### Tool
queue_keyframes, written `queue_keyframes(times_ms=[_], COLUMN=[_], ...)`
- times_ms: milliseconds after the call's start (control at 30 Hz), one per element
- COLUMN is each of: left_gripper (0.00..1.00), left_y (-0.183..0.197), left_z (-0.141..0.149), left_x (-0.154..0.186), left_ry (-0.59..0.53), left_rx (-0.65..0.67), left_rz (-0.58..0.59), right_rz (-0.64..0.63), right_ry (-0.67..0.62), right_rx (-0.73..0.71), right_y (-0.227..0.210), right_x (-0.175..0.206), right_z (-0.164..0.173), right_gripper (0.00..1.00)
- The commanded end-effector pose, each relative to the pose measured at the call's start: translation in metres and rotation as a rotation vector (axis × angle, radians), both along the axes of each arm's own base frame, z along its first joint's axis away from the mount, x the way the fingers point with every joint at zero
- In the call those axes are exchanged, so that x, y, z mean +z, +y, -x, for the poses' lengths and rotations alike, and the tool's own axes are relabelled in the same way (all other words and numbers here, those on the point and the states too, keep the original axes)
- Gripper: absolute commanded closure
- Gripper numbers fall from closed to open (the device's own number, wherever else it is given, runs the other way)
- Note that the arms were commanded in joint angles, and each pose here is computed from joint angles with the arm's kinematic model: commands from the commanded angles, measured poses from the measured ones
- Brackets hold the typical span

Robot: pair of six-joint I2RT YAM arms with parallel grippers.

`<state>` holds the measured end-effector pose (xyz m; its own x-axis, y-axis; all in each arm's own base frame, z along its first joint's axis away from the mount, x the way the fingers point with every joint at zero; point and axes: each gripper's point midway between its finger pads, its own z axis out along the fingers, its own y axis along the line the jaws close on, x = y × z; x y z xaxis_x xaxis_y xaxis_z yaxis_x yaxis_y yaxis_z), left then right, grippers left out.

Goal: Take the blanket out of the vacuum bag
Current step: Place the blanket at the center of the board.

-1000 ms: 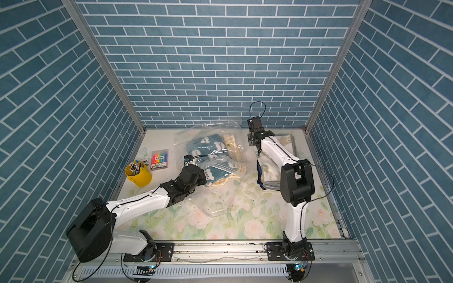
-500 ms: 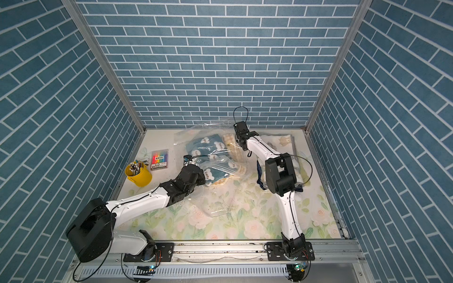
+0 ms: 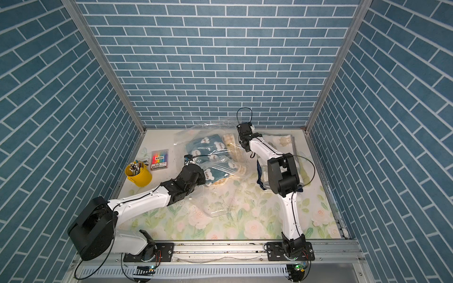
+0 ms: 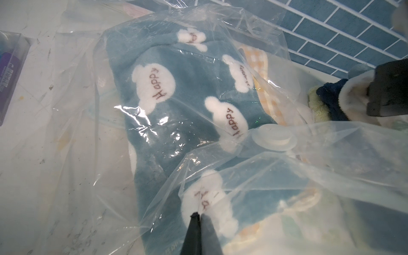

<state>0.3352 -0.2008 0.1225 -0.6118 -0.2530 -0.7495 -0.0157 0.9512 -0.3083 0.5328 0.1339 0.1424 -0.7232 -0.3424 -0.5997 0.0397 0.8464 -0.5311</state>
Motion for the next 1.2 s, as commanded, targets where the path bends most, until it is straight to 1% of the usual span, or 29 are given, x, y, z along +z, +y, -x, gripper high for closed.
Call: queue_keyframes(times_ms=[0,100,167,233,333,433,533,633,767,867,933,967,1133,1167], left_gripper=[1.0,1.0,1.0,1.0,1.0,1.0,1.0,1.0,1.0,1.0,1.0,1.0,1.0,1.0], left_y=[0.007,0.006,0.005,0.003,0.0,-0.002,-0.002,-0.001,-0.001,-0.001,-0.002,-0.003,-0.003,-0.003], left_z=[0.0,-0.001,-0.002,-0.003,-0.005,-0.006,-0.006,-0.006,-0.007,-0.007,-0.008,-0.008,-0.007,-0.006], left_x=[-0.007,-0.008,-0.009,-0.009,-0.011,-0.013,-0.013,-0.011,-0.01,-0.01,-0.01,-0.009,-0.009,-0.01], left_ry=[0.031,0.035,0.037,0.037,0.045,0.05,0.049,0.046,0.041,0.039,0.04,0.04,0.041,0.046], left_rx=[0.004,0.002,-0.002,-0.004,-0.009,-0.014,-0.011,-0.012,-0.012,-0.011,-0.013,-0.014,-0.019,-0.022], left_rz=[-0.056,-0.063,-0.064,-0.063,-0.06,-0.056,-0.059,-0.062,-0.064,-0.065,-0.064,-0.062,-0.054,-0.055], right_rz=[-0.159,-0.22,-0.247,-0.274,-0.279,-0.305,-0.321,-0.342,-0.387,-0.395,-0.397,-0.388,-0.375,-0.375], right_ry=[-0.213,-0.268,-0.279,-0.265,-0.239,-0.242,-0.256,-0.276,-0.327,-0.323,-0.303,-0.272,-0.215,-0.195], right_rx=[-0.08,-0.095,-0.096,-0.091,-0.098,-0.113,-0.132,-0.151,-0.16,-0.154,-0.146,-0.148,-0.147,-0.148], right_y=[-0.019,-0.031,-0.035,-0.034,-0.034,-0.036,-0.038,-0.039,-0.041,-0.037,-0.033,-0.03,-0.027,-0.026], right_x=[0.067,0.081,0.084,0.079,0.063,0.053,0.051,0.054,0.069,0.07,0.067,0.05,0.024,0.018], right_z=[-0.004,-0.005,-0.008,-0.016,-0.03,-0.04,-0.048,-0.052,-0.053,-0.059,-0.065,-0.07,-0.077,-0.077], right_gripper=[1.0,1.0,1.0,1.0,1.0,1.0,1.0,1.0,1.0,1.0,1.0,1.0,1.0,0.93])
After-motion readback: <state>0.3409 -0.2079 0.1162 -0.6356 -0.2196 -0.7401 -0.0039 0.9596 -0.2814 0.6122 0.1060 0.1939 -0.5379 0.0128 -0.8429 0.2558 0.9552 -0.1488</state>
